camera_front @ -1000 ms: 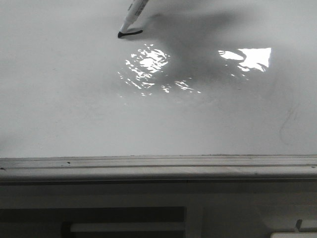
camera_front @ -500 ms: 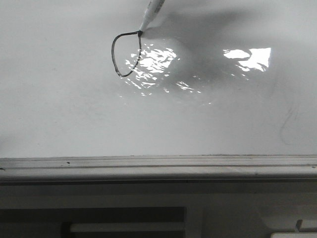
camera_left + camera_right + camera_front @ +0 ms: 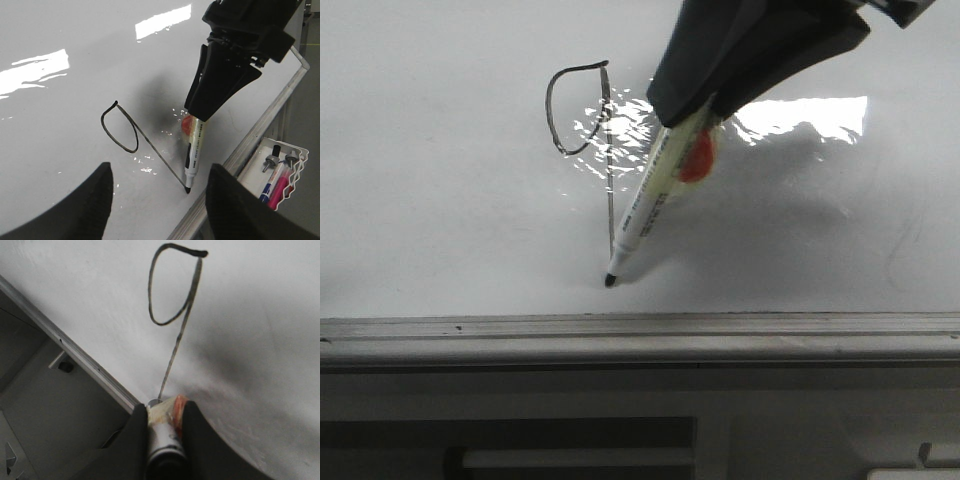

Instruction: Write number 9 on whiteboard

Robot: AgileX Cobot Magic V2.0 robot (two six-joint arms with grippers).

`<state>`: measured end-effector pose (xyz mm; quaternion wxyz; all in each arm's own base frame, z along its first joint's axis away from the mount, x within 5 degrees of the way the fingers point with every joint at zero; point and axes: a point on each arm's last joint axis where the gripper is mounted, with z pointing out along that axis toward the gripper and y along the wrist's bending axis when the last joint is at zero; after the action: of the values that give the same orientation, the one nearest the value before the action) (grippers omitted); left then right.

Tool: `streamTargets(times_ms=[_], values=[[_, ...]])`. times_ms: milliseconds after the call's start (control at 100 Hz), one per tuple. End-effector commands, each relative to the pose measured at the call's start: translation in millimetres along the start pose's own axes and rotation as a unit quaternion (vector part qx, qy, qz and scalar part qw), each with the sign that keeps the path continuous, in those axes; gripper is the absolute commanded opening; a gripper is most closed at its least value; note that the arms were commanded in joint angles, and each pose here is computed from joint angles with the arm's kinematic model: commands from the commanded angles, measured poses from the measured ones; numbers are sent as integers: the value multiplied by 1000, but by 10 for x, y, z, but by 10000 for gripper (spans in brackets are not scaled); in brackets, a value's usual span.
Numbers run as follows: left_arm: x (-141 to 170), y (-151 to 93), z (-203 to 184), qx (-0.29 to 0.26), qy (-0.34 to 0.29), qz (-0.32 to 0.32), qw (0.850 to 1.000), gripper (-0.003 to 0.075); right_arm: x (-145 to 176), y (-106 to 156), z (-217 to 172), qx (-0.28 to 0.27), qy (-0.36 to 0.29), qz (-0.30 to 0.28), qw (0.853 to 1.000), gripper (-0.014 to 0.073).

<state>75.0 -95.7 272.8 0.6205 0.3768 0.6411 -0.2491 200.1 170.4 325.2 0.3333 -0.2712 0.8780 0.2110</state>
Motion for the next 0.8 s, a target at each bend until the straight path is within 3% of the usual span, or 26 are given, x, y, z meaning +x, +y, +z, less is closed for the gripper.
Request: streamTargets(times_ms=[0, 160, 420, 550, 790], values=[[-125, -7, 46, 9, -33, -4, 999, 387, -196, 107, -254, -10, -90, -19, 996, -69], [-64, -82, 234, 44, -15, 34, 998, 387, -200, 275, -312, -50, -94, -9, 994, -69], [101, -189, 569, 88, 14, 22, 996, 387, -171, 442, -309, -83, -89, 14, 993, -69], [108, -233, 668, 107, -11, 11, 994, 387, -155, 502, -309, -93, -84, 21, 992, -69], [160, -209, 762, 89, -7, -30, 996, 350, -133, 555, -309, -103, -77, 24, 991, -69]])
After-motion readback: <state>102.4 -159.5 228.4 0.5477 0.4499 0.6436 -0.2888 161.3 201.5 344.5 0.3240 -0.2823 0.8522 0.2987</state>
